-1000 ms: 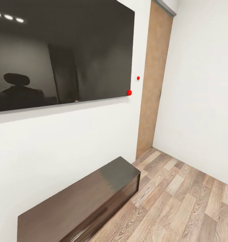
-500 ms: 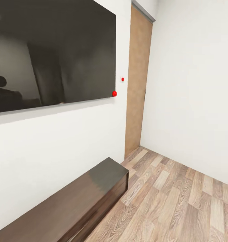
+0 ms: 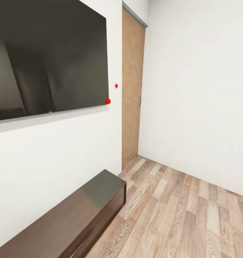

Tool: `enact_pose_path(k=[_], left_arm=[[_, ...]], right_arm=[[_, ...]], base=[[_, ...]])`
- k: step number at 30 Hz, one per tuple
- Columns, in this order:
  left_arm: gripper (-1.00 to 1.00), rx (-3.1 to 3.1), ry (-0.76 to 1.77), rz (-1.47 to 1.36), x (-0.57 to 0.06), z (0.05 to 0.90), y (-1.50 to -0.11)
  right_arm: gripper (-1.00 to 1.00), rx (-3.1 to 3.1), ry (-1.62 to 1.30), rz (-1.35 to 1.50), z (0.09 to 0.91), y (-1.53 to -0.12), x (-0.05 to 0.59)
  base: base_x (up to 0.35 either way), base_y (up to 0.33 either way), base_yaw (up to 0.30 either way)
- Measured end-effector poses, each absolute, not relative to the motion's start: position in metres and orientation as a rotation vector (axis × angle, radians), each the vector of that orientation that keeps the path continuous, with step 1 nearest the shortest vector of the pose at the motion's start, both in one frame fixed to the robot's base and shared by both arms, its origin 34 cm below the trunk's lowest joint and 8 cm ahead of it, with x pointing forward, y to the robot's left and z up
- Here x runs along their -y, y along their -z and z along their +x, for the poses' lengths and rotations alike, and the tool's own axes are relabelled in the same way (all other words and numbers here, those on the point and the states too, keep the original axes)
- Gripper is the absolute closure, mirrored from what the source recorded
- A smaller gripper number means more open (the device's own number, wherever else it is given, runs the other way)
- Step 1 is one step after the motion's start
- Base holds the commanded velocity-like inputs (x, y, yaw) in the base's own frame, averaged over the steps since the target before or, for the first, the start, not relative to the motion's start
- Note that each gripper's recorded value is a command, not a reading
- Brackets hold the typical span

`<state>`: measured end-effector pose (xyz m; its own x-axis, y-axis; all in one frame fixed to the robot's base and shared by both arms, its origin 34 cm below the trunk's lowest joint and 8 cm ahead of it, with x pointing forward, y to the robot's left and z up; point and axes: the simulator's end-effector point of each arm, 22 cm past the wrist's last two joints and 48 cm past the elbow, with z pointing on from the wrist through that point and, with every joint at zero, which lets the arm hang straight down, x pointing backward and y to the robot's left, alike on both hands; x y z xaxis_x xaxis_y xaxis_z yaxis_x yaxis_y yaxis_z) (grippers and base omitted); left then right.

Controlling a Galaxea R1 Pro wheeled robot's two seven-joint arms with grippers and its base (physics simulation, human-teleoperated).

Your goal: In the bedroom, move the book from the bed onto either nightstand, and place the two sandals side by side next to the bed.

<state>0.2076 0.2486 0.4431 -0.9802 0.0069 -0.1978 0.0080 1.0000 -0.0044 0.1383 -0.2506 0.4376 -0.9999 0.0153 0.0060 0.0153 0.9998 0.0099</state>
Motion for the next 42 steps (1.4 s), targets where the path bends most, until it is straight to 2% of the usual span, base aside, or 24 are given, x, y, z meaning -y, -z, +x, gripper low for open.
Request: enact_pose_path(k=[11,19,26,32,42], left_arm=[[-1.0,-2.795,-0.003,-0.001,-0.254,0.275,-0.458],[-1.0,-2.591,-0.002,-0.003,-0.252,0.366,-0.495],[-1.0,-2.49,-0.002,-0.003,-0.252,0.41,-0.52],[-1.0,-2.461,-0.001,-0.006,-0.252,0.418,-0.525],[-1.0,-2.452,0.0,-0.021,-0.253,0.42,-0.527]], right_arm=[[-1.0,3.17,0.021,-0.007,0.155,-0.438,0.25],[-1.0,3.392,0.001,-0.019,0.26,-0.453,0.257],[-1.0,3.591,-0.006,-0.02,0.349,-0.486,0.261],[-1.0,3.628,-0.008,-0.038,0.364,-0.494,0.262],[-1.0,3.625,-0.051,-0.231,0.365,-0.495,0.285]], base=[[0.0,0.0,-0.046],[0.0,0.0,0.0],[0.0,0.0,0.0],[0.0,0.0,0.0],[0.0,0.0,0.0]])
